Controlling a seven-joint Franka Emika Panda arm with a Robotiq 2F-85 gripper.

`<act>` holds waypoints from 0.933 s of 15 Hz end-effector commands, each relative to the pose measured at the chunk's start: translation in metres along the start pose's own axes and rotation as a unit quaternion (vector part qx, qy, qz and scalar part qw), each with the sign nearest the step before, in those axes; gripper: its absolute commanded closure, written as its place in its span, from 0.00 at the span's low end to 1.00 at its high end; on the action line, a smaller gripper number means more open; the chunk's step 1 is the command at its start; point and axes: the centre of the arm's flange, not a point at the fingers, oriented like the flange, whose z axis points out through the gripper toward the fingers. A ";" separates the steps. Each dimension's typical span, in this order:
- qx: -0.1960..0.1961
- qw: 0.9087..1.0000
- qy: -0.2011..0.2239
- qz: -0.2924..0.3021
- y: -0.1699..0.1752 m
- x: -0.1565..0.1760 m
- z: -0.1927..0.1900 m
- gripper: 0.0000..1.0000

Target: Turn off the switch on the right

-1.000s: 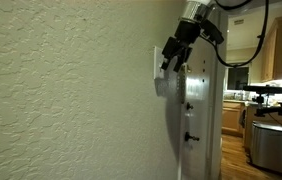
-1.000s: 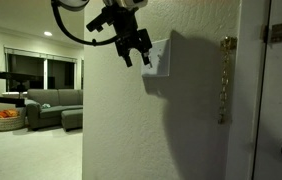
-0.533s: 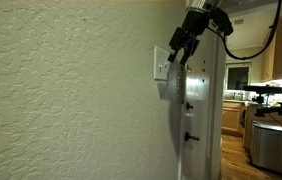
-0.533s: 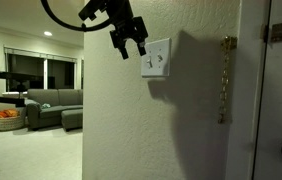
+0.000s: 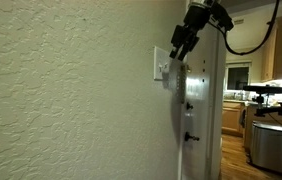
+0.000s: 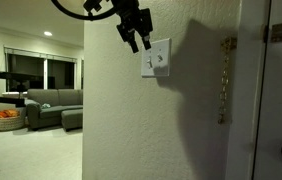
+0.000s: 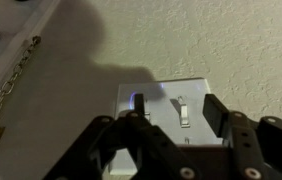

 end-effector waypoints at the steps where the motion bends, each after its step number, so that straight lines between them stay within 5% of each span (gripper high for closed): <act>1: -0.004 1.000 0.011 0.014 0.007 0.019 -0.003 0.66; 5: -0.004 1.000 0.011 0.015 0.009 0.031 0.014 0.93; 9: -0.008 1.000 0.012 0.015 0.013 0.041 0.030 0.99; 14: -0.011 1.000 0.026 0.014 0.018 0.042 0.020 0.95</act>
